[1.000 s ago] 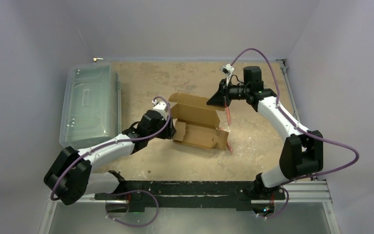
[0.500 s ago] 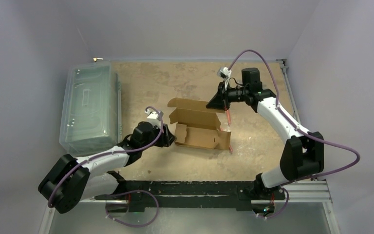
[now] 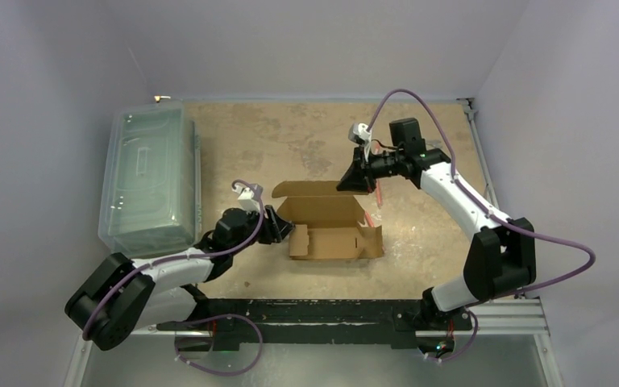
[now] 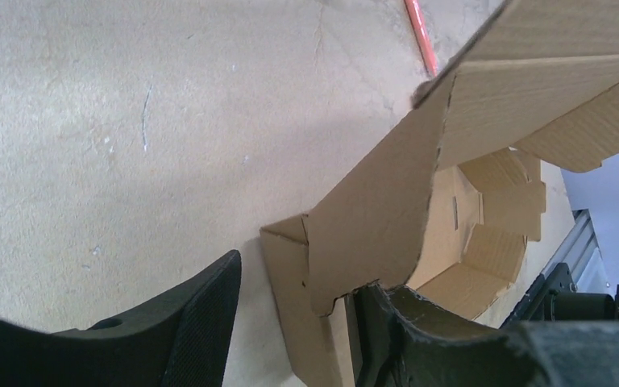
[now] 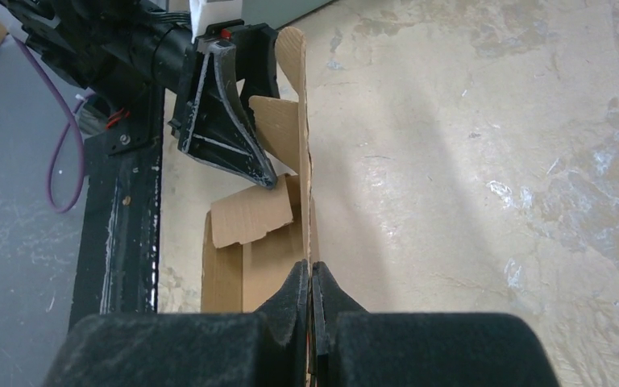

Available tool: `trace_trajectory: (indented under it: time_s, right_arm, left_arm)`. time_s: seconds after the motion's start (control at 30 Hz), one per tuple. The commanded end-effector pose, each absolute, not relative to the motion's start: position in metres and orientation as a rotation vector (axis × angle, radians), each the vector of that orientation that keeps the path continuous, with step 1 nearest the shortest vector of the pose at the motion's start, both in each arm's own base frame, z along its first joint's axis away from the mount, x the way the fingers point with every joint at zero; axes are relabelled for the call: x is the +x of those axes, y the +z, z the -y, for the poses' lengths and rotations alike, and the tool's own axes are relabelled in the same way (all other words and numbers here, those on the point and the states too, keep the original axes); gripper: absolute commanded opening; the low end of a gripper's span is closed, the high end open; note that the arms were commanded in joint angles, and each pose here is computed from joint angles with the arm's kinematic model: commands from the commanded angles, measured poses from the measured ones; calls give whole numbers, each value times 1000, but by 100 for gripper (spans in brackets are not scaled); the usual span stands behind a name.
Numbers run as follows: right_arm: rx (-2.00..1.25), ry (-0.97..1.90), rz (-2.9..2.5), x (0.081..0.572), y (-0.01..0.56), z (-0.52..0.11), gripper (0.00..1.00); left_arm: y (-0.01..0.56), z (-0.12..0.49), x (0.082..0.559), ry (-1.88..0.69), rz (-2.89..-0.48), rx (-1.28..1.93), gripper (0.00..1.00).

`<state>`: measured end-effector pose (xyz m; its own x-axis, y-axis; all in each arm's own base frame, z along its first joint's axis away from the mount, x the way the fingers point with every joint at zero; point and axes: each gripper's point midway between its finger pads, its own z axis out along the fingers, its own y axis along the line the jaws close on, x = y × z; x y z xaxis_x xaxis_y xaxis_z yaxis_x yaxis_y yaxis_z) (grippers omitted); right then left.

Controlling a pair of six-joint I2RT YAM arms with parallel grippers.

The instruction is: Fold the paper box

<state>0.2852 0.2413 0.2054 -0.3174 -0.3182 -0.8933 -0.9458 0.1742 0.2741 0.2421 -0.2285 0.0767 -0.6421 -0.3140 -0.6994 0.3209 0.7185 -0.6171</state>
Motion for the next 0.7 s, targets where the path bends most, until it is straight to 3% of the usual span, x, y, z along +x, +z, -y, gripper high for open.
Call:
trace_trajectory:
  time_s: [0.0,0.4,0.67]
  right_arm:
    - [-1263,1088,-1665,281,223,-242,0]
    - [-1179,942,-1647,303,237,-239,0]
    - [-1199,872,-1511,307,266,-245,0]
  left_arm:
    - [82,231,243,-990,-2043,-36,48]
    - [98,230,231,-1019,-2044,3,55]
    - [107,228,254,-897,-1968,91,57]
